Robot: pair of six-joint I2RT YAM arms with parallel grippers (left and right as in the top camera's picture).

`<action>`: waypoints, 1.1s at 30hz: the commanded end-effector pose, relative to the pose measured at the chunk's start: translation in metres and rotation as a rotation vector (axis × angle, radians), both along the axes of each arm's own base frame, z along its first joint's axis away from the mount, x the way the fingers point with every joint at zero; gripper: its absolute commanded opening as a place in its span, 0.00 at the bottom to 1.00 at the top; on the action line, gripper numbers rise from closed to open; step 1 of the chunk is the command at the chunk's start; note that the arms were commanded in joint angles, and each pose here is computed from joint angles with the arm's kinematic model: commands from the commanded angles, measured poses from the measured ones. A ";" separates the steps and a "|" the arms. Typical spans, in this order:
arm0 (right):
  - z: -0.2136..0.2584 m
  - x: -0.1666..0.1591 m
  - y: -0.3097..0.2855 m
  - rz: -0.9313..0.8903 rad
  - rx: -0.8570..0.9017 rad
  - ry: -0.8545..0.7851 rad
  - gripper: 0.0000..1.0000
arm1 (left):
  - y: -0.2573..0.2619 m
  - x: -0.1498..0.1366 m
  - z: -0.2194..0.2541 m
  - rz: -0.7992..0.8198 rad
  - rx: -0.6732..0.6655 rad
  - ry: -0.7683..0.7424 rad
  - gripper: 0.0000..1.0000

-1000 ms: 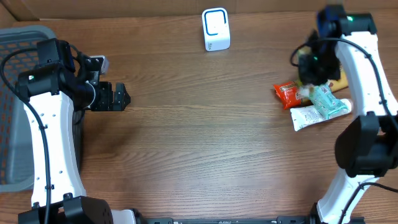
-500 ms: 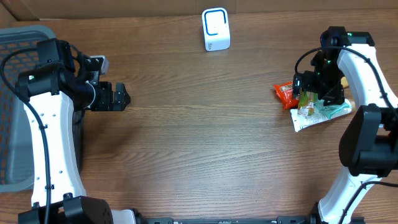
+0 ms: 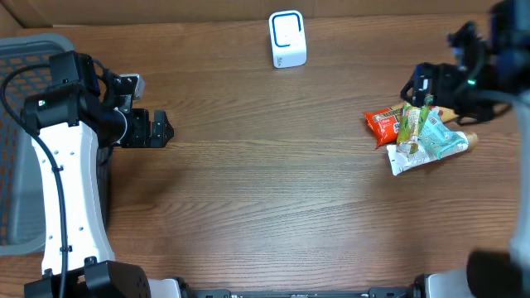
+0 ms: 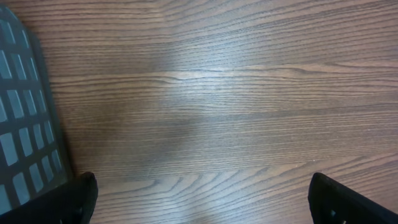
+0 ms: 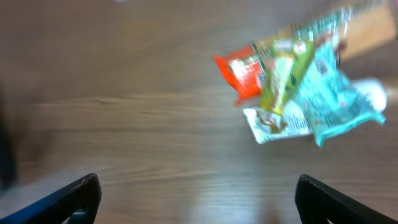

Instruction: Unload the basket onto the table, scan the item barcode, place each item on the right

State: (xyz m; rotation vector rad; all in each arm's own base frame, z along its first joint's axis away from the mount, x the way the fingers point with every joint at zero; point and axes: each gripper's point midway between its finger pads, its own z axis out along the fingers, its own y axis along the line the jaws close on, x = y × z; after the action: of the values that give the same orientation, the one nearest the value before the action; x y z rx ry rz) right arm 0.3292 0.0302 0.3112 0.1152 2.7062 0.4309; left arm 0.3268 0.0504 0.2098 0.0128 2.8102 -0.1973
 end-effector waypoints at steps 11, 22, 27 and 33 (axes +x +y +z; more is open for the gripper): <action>0.053 -0.035 0.012 0.036 0.027 -0.175 1.00 | -0.003 0.001 0.004 -0.027 -0.003 -0.019 1.00; 0.049 -0.032 0.012 0.036 0.027 -0.161 1.00 | -0.003 0.001 0.004 -0.027 -0.003 -0.019 1.00; 0.060 -0.043 0.012 0.038 0.024 -0.201 1.00 | -0.003 0.001 0.004 -0.027 -0.003 -0.019 0.99; 0.080 -0.059 0.012 0.036 0.011 -0.288 1.00 | -0.003 0.001 0.004 -0.027 -0.003 -0.019 1.00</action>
State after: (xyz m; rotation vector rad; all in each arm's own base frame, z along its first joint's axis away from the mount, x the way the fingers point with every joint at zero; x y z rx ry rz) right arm 0.2853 0.0401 0.3688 0.0452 2.5172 0.4547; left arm 0.3268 0.0504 0.2098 0.0128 2.8102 -0.1973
